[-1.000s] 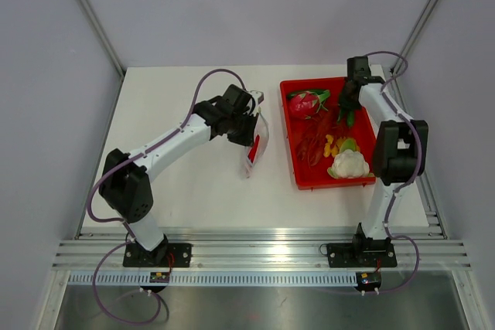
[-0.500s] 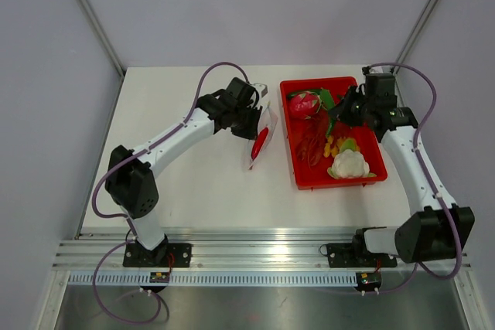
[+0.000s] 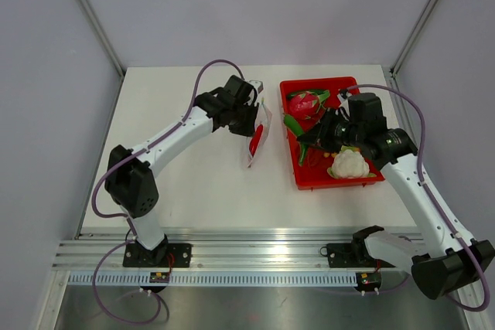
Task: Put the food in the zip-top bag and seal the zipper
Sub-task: Place the fake vegetable in the zipper food storage bag.
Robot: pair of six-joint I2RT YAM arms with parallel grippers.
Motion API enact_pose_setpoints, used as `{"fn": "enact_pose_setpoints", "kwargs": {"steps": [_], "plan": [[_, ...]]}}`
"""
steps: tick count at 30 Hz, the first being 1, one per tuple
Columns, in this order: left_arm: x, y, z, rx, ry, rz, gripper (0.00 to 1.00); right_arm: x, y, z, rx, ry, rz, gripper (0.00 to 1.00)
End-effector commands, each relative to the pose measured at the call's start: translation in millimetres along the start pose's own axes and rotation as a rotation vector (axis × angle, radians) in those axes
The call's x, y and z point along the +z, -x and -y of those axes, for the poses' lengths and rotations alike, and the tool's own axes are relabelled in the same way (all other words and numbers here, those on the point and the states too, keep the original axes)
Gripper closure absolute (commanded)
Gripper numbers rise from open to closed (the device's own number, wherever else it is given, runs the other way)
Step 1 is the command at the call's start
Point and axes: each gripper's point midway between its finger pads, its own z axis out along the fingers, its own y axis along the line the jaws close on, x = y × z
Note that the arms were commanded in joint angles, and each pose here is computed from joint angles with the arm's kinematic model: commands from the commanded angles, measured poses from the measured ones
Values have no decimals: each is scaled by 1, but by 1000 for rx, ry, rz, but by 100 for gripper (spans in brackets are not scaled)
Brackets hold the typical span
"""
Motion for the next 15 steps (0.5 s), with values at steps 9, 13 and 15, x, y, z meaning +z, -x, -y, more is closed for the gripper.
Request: {"fn": "enact_pose_setpoints", "kwargs": {"steps": [9,13,15], "plan": [[3,19,2,-43,5,57,100,17,-12,-46,116,128,-99,100],[2,19,1,-43,12,60,100,35,-14,-54,147,131,-117,100],[3,19,1,-43,13,57,100,42,-13,-60,153,156,-119,100]]}}
